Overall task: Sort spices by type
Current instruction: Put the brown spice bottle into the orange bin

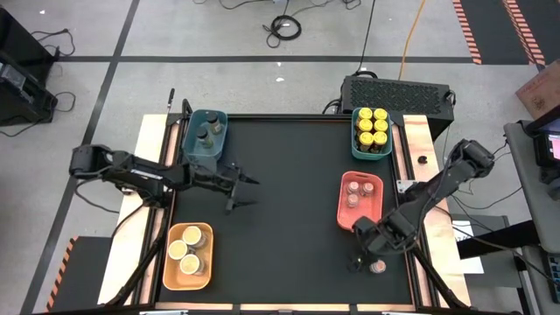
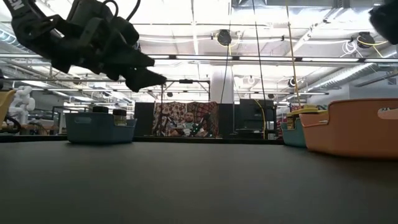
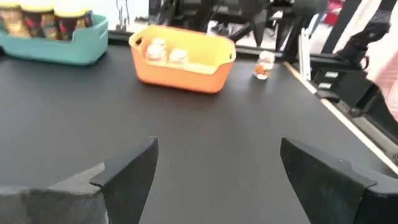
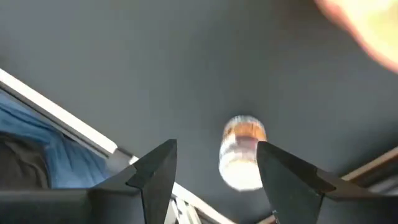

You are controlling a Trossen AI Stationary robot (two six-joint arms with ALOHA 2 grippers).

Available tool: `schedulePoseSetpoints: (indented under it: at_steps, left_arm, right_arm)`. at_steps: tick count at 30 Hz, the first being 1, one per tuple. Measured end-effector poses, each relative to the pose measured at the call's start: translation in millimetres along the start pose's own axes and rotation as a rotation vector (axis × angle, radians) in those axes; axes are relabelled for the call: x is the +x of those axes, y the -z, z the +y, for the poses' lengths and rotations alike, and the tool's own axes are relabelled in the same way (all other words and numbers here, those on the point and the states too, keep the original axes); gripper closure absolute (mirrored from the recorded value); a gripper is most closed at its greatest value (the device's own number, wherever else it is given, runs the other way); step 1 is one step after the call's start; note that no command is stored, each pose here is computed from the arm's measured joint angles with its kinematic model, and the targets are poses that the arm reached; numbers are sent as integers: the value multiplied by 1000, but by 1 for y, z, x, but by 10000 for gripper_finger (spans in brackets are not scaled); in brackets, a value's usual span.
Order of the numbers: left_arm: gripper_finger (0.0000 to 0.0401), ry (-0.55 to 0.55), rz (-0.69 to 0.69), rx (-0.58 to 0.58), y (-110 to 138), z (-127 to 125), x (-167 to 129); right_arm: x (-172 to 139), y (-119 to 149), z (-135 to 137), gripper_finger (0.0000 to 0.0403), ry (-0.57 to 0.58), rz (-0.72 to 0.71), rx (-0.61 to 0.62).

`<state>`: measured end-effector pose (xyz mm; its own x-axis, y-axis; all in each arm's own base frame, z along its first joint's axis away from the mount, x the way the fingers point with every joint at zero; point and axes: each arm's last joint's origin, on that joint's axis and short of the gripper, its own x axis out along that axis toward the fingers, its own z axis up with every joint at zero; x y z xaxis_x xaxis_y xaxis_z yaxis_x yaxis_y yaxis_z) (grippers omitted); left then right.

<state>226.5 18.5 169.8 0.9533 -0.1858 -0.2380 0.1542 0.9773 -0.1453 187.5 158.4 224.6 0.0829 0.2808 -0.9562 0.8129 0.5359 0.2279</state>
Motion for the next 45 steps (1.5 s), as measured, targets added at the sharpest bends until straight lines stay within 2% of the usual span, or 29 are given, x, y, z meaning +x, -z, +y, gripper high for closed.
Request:
schedulePoseSetpoints:
  at_steps: [5, 12, 28, 39, 45]
  left_arm:
    - [60, 30, -14, 12, 3, -4, 11]
    - [60, 45, 17, 8, 5, -5, 25]
    - [60, 47, 41, 2, 7, -2, 34]
    - [60, 51, 42, 2, 7, -2, 34]
    - [60, 52, 42, 2, 7, -2, 34]
  right_arm:
    - [10, 13, 1, 188, 44, 75, 16]
    - [23, 27, 3, 188, 72, 92, -18]
    - [23, 25, 1, 185, 94, 81, -73]
    - [22, 19, 2, 102, 89, 83, -39]
    - [23, 24, 4, 80, 63, 90, -10]
